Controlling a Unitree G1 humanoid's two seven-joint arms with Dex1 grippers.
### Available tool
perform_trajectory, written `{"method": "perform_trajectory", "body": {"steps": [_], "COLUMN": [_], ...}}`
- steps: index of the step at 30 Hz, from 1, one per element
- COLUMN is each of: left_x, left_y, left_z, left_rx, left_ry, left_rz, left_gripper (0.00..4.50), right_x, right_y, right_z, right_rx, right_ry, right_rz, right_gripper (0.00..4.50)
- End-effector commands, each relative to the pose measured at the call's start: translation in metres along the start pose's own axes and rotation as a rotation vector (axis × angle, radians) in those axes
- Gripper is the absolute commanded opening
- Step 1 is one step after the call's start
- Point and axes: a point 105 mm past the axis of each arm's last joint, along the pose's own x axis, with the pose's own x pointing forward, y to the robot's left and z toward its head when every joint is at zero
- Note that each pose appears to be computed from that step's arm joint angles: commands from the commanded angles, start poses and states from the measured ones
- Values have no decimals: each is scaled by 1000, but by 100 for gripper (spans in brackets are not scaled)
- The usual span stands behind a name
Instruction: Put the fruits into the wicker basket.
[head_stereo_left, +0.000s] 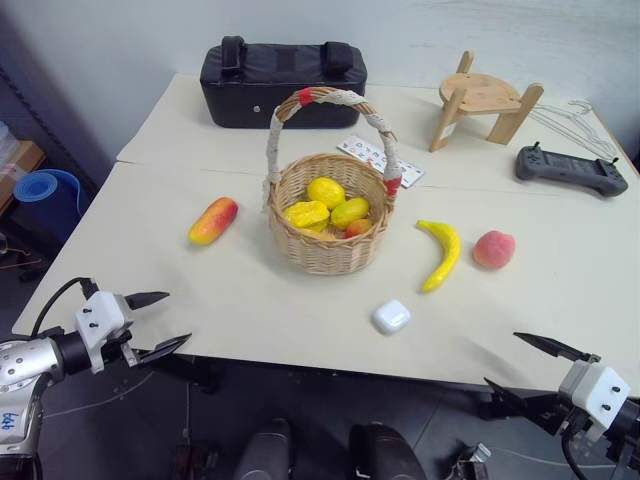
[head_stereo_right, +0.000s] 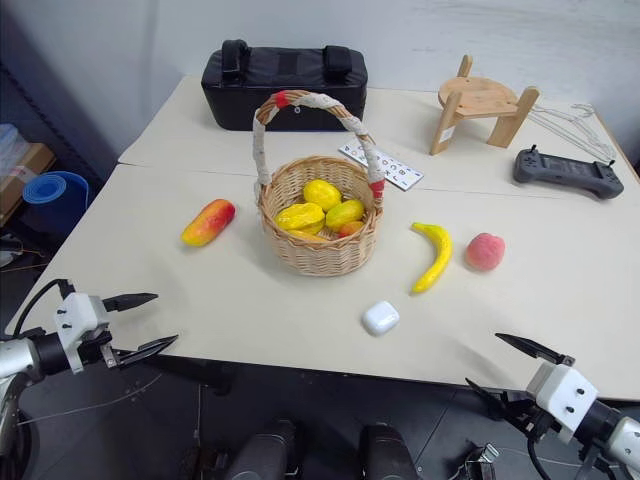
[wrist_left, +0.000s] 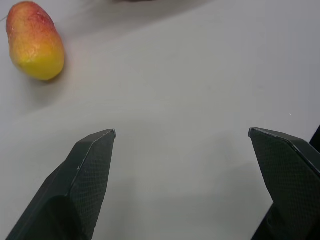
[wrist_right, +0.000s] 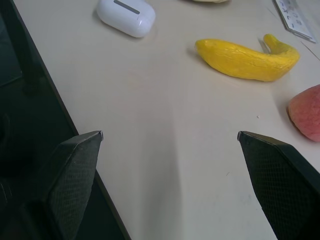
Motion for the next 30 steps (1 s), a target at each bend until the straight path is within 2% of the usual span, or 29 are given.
{"method": "perform_trajectory", "body": {"steps": [1, 7, 10, 13, 17, 20, 23, 30], "left_x": [1, 5, 15, 32, 49, 55, 61, 61], "left_y": [-2, -11, -34, -57, -74, -77, -82, -82], "left_z": [10, 16, 41, 76, 100, 103, 96, 87], "left_rx": [31, -63, -150, -163, -126, -87, -67, -54], "left_ry": [-28, -62, -128, -194, -259, -278, -253, -217], "left_rz": [-22, -130, -336, -494, -585, -600, -611, -614], "left_gripper": [450, 450, 450, 450, 450, 450, 450, 450], "right_x": [0, 2, 21, 48, 82, 107, 136, 155], "right_y": [7, 6, 8, 21, 35, 37, 40, 49], "right_z": [3, 6, 32, 58, 76, 81, 63, 51], "right_rx": [-5, 12, 49, 144, 192, 213, 239, 249], "right_ry": [-7, -22, -101, -153, -154, -147, -67, -21], "right_rz": [13, 11, 36, 105, 151, 129, 85, 107], "right_gripper": [446, 446, 446, 446, 446, 446, 446, 446]}}
